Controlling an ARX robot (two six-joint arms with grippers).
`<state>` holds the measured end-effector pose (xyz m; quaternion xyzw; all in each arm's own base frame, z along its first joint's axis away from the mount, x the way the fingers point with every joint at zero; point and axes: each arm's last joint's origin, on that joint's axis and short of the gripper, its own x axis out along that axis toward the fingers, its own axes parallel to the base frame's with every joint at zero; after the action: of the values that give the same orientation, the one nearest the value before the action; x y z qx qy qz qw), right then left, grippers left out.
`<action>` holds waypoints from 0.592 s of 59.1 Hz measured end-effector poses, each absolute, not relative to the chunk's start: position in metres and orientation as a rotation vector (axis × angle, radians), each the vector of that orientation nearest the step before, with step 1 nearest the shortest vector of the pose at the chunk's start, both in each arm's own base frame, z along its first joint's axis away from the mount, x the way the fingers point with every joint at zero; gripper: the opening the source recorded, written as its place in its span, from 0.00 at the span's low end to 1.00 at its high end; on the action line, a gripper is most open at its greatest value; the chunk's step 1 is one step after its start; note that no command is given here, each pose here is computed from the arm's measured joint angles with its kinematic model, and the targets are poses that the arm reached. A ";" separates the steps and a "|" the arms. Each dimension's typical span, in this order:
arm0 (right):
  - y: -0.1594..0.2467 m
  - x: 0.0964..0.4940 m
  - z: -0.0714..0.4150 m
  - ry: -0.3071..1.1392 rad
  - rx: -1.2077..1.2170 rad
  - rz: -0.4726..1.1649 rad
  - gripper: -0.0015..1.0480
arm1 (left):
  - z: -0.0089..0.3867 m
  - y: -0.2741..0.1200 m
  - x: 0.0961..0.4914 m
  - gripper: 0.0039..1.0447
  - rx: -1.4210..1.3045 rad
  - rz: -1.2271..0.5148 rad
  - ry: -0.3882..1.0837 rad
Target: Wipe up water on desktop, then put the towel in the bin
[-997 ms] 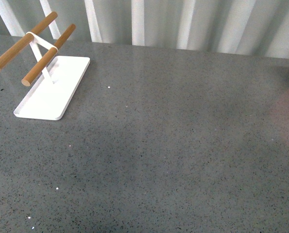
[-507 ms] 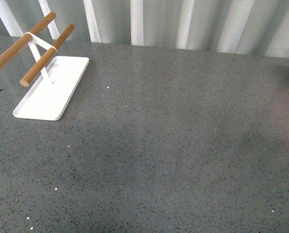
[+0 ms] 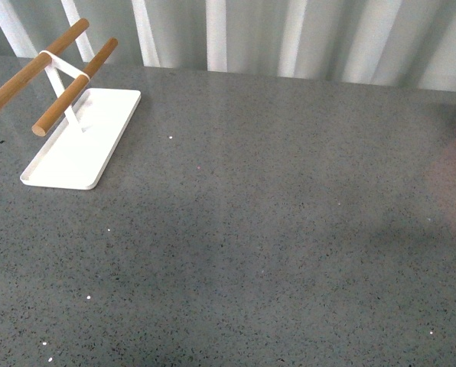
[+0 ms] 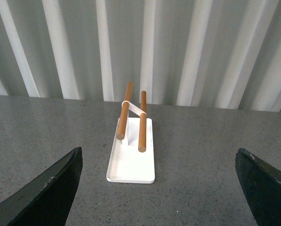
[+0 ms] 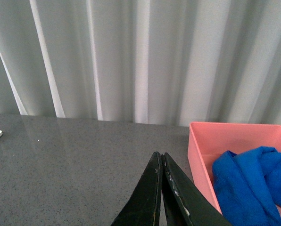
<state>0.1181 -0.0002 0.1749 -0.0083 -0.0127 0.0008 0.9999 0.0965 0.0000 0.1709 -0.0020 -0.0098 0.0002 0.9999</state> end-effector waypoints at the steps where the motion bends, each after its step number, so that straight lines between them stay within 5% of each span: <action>1: 0.000 0.118 0.175 -0.025 -0.017 0.002 0.03 | 0.171 0.000 0.096 0.94 -0.004 0.000 -0.020; 35: 0.000 0.100 0.169 0.009 -0.012 0.002 0.03 | 0.171 0.000 0.096 0.94 -0.004 0.000 -0.020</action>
<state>0.1004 -0.0001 0.1695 -0.0060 0.0047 0.0008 1.0000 0.0965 0.0000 0.1709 -0.0020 -0.0098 0.0002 0.9999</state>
